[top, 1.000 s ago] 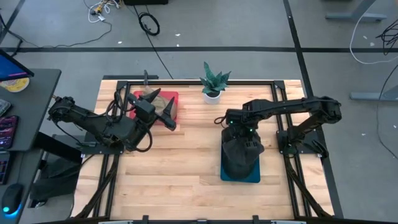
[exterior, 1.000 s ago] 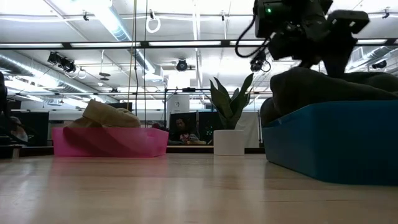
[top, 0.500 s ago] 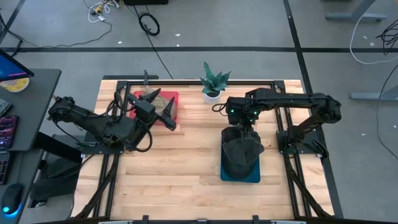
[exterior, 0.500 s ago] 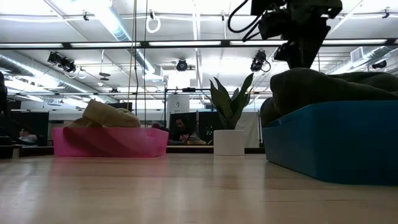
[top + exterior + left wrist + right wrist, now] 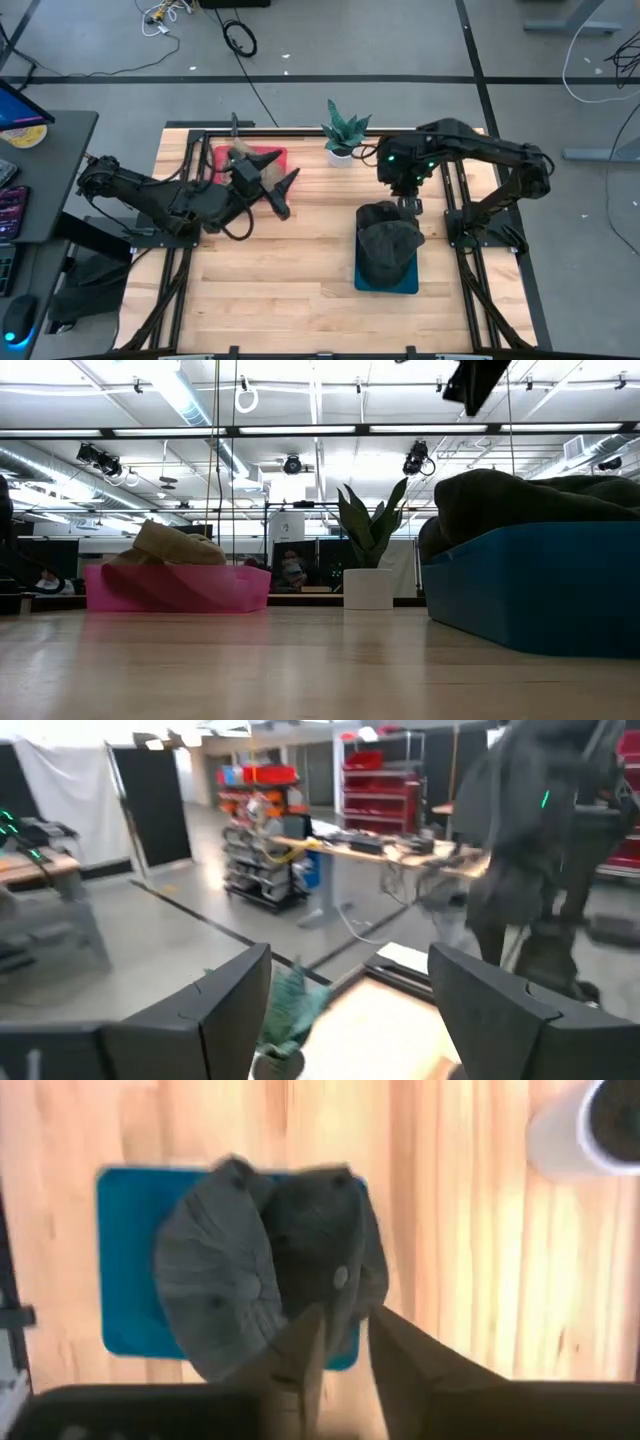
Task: Pick & Place hat
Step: Return to Home Position
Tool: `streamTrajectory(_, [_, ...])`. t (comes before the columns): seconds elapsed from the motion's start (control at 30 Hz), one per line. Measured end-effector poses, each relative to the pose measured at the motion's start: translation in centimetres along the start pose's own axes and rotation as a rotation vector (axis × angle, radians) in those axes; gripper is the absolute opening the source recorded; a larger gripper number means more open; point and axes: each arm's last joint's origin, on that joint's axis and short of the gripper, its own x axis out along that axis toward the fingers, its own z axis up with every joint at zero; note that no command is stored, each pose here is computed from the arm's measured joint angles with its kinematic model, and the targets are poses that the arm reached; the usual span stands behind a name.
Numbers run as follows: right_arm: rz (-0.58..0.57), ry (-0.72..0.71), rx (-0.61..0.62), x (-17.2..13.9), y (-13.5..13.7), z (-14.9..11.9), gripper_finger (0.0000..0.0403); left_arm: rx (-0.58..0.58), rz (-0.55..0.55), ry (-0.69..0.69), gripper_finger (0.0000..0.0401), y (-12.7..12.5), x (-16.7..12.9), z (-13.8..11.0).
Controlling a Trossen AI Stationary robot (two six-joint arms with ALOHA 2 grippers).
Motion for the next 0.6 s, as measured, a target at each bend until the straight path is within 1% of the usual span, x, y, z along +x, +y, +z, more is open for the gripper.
streamTrajectory(0.1, [0.062, -0.076, -0.006, -2.0, 0.5, -1.0, 0.0043, -0.023, -0.056, 0.03, 0.0275, 0.1, 0.5, -0.5])
streamTrajectory(0.17, [0.107, -0.116, -0.002, -3.0, 0.8, -1.9, 0.0016, -0.04, -0.117, 0.057, 0.0275, 0.1, 0.7, -0.8])
streamTrajectory(0.2, [0.117, -0.134, 0.005, -3.5, 0.9, -2.3, 0.0008, -0.05, -0.153, 0.071, 0.0274, 0.1, 0.9, -0.9])
streamTrajectory(0.33, [0.121, -0.205, 0.012, -5.2, 1.2, -3.9, 0.001, -0.079, -0.32, 0.138, 0.026, 0.2, 1.7, -1.4])
streamTrajectory(0.43, [0.117, -0.26, 0.004, -6.1, 1.4, -4.8, 0.0004, -0.099, -0.439, 0.181, 0.0231, 0.4, 2.3, -1.6])
streamTrajectory(0.5, [0.107, -0.297, 0.008, -6.6, 1.4, -5.1, 0.0003, -0.103, -0.539, 0.205, 0.0201, 0.5, 2.5, -1.6])
streamTrajectory(0.53, [0.095, -0.311, 0.014, -6.7, 1.4, -5.2, 0.0005, -0.106, -0.561, 0.21, 0.0183, 0.5, 2.7, -1.6])
streamTrajectory(0.6, [0.077, -0.331, 0.035, -6.9, 1.4, -5.3, 0.0011, -0.103, -0.551, 0.214, 0.0145, 0.7, 2.8, -1.7])
